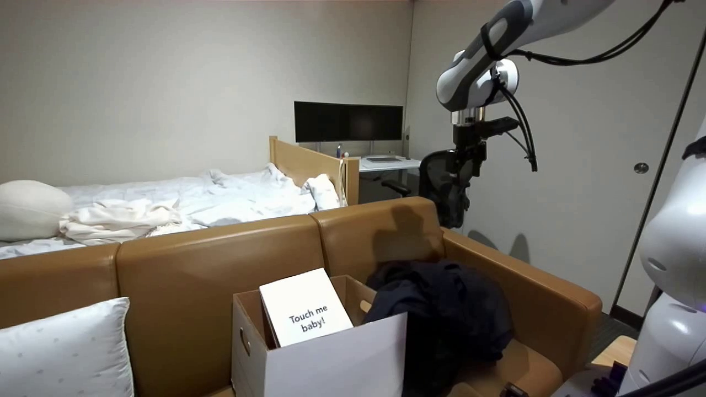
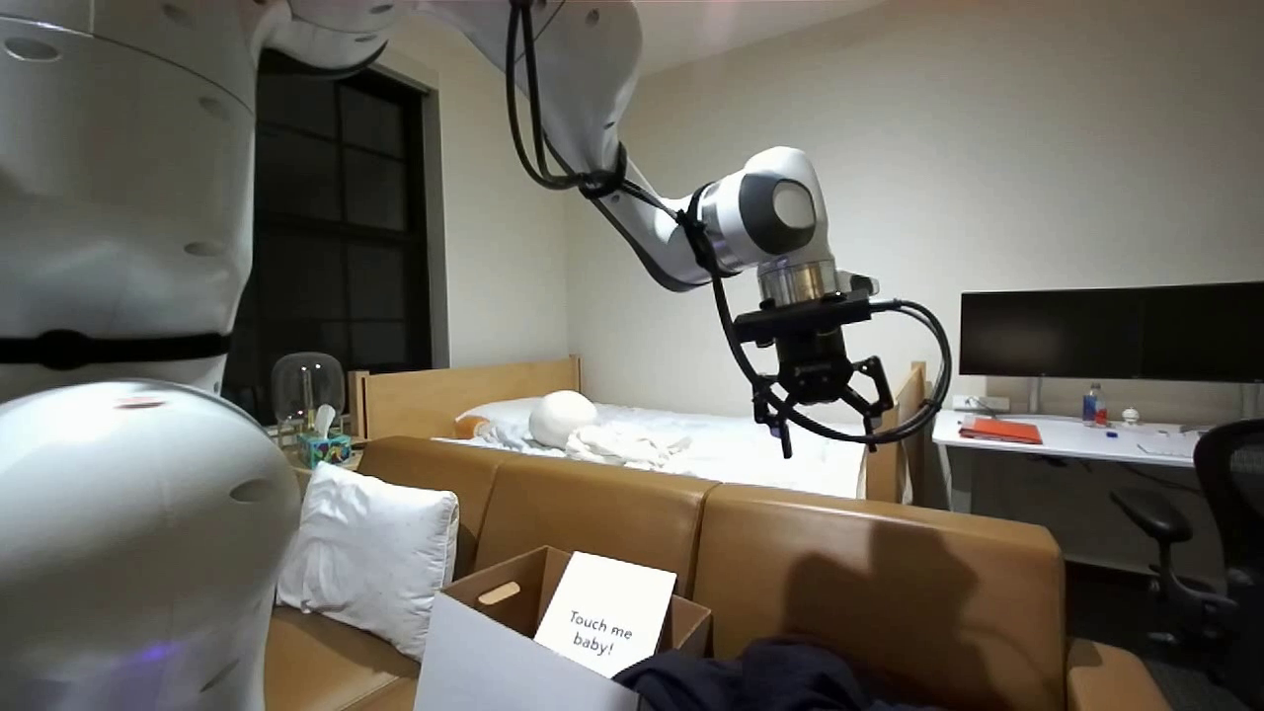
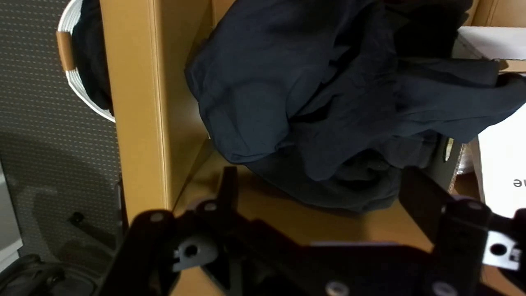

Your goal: Place one item of black clothing inside the white box

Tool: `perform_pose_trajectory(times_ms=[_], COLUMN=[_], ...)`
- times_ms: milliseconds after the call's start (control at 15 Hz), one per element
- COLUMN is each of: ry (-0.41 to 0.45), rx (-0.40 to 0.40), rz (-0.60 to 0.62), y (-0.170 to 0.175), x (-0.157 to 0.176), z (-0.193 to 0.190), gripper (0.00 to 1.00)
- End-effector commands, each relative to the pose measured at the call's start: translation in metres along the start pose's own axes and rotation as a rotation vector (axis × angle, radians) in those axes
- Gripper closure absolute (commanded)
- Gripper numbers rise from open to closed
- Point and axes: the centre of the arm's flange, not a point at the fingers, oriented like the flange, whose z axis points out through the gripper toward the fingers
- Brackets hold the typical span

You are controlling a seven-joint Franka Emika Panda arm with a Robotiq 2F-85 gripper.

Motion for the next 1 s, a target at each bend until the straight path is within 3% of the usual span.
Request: perform_pose_trajectory(times_ms=[0,133,333,467,533,600,667,800,933], ry=[-0.053,-0.133,-0.22,-0.233,-0.277,-0.395,-0.302,-0.369,-0.379], rx=[0.0,0.036,0.161,0.134,0.112,0.099,0.123,0.114,0.11], rz=[0.016,0.017,-0.001,0.035,0.048,0.016,0.015,0.006,0.004], y=[-0.01,-0.021,-0.045,-0.066,-0.072,-0.073,-0.079,-0.085,-0.085], x=[0.035,0.05,0.065,0.077,0.084,0.091,0.057,0.064,0.07], z=[0.039,0.083,0.162,0.219,0.246,0.27,0.235,0.273,0.284], gripper=[0.0,0.0,0.0,0.0,0.0,0.0,0.0,0.0,0.0])
